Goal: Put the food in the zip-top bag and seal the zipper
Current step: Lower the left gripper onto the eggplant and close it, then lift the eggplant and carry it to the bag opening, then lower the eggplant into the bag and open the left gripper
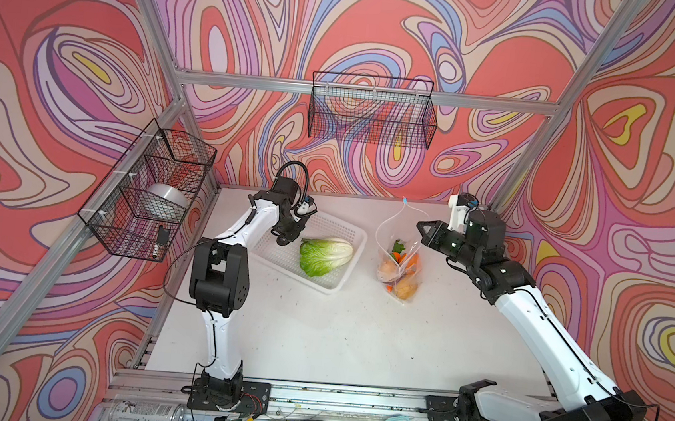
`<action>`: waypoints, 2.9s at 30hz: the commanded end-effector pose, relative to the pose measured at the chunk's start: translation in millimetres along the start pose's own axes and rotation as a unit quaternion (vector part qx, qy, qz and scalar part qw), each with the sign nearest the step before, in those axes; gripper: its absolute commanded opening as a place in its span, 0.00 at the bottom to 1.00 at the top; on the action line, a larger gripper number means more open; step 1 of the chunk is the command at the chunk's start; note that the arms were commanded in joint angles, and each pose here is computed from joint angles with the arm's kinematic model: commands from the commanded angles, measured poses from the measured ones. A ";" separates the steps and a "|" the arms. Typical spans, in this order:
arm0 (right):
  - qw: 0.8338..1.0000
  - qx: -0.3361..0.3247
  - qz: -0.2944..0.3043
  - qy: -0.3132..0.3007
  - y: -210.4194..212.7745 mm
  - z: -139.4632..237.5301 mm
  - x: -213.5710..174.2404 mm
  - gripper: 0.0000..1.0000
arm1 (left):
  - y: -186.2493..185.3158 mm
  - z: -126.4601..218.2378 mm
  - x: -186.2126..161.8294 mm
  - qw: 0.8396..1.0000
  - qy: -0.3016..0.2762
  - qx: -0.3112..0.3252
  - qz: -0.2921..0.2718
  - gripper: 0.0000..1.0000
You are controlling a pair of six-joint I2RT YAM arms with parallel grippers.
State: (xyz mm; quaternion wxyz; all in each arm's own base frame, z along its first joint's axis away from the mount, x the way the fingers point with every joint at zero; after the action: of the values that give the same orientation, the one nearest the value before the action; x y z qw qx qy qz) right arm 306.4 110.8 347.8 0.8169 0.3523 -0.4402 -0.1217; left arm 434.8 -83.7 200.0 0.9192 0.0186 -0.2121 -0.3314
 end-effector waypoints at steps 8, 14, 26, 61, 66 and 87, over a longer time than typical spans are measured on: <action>1.000 0.020 0.001 -0.015 10.1 5.9 6.8 0.00 | -17.3 90.2 29.9 0.986 -0.148 -0.063 0.052 0.25; 1.000 0.025 -0.004 -0.012 10.1 2.5 6.3 0.00 | -56.5 142.6 50.1 0.961 -0.252 -0.098 0.050 0.26; 0.999 0.029 -0.013 -0.012 6.3 -1.3 2.8 0.00 | -173.5 212.2 105.9 0.866 -0.463 -0.188 0.025 0.25; 0.999 0.037 -0.009 -0.032 9.5 11.8 4.0 0.00 | -272.3 117.7 130.4 0.902 -0.422 -0.084 0.034 0.33; 0.999 0.038 -0.011 -0.032 10.0 10.5 4.8 0.00 | -272.9 112.9 126.7 0.911 -0.403 -0.084 0.029 0.40; 0.999 0.035 -0.006 -0.030 12.2 10.1 7.5 0.00 | -248.7 184.3 127.4 0.897 -0.441 -0.038 0.006 0.90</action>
State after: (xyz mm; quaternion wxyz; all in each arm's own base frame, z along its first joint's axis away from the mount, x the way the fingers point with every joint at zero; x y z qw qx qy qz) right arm 300.0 109.6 349.8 0.8005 0.3761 -0.4467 -0.1350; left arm 308.9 -353.6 327.7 0.7568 -0.1795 -0.5448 -0.3134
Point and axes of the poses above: each gripper's point midway between its finger pads, its own z axis back along the fingers, its own y axis along the line the jaws close on, x = y × z, the point moved 8 cm from there along z, back along the fingers, and after that the axes turned 7 degrees about -z, right-handed, at the moved point
